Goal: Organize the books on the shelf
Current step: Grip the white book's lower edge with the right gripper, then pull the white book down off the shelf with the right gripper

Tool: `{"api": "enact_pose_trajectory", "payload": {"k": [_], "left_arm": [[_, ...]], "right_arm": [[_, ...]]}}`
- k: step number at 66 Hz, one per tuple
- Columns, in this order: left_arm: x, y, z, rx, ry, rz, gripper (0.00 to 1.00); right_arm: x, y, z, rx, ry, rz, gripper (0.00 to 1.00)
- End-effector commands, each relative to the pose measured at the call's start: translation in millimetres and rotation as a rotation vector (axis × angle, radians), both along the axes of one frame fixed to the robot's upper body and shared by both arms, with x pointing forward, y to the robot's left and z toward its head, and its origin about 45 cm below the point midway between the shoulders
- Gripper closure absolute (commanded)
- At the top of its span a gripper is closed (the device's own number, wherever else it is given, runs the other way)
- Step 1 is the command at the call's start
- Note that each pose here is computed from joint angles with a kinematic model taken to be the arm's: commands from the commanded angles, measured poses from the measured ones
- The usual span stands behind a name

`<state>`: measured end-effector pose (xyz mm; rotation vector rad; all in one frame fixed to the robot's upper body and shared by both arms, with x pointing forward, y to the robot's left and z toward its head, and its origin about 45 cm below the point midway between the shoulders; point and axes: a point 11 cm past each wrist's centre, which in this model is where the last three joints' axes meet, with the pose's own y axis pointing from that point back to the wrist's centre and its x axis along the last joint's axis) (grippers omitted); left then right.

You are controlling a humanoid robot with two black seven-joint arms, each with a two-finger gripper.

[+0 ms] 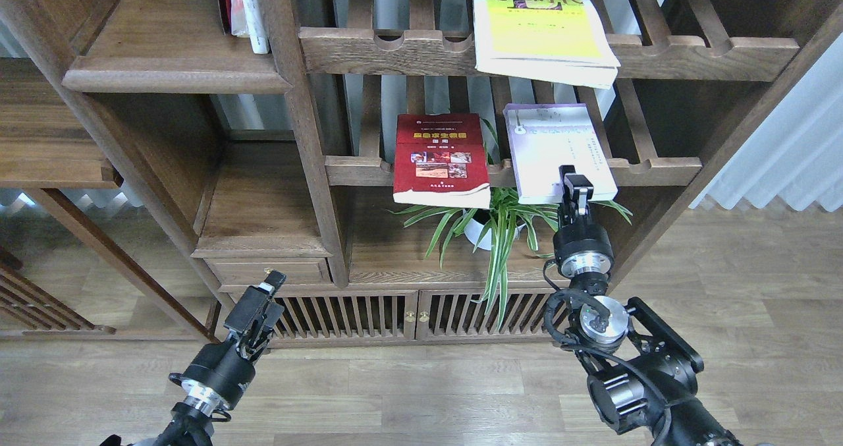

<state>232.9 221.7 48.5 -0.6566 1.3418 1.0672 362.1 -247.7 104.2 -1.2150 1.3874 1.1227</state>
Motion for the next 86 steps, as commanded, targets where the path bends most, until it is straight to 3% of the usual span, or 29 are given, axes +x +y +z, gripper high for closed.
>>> {"api": "enact_pose_trajectory", "payload": {"k": [1,58,86], "left_arm": [[0,0,0,-0.001,0.001,0.0,0.0],[-6,3,-11,0.013,0.034,0.008,0.0],[-7,4,-14,0.017,0.045,0.01,0.0]], "right_arm": [[0,0,4,0.012,-0.024,-0.002,0.96],[-89,41,30,0.196,-0.132,0.096,0.97],[-113,49,53,0.247,-0.241,0.131,0.97]]}}
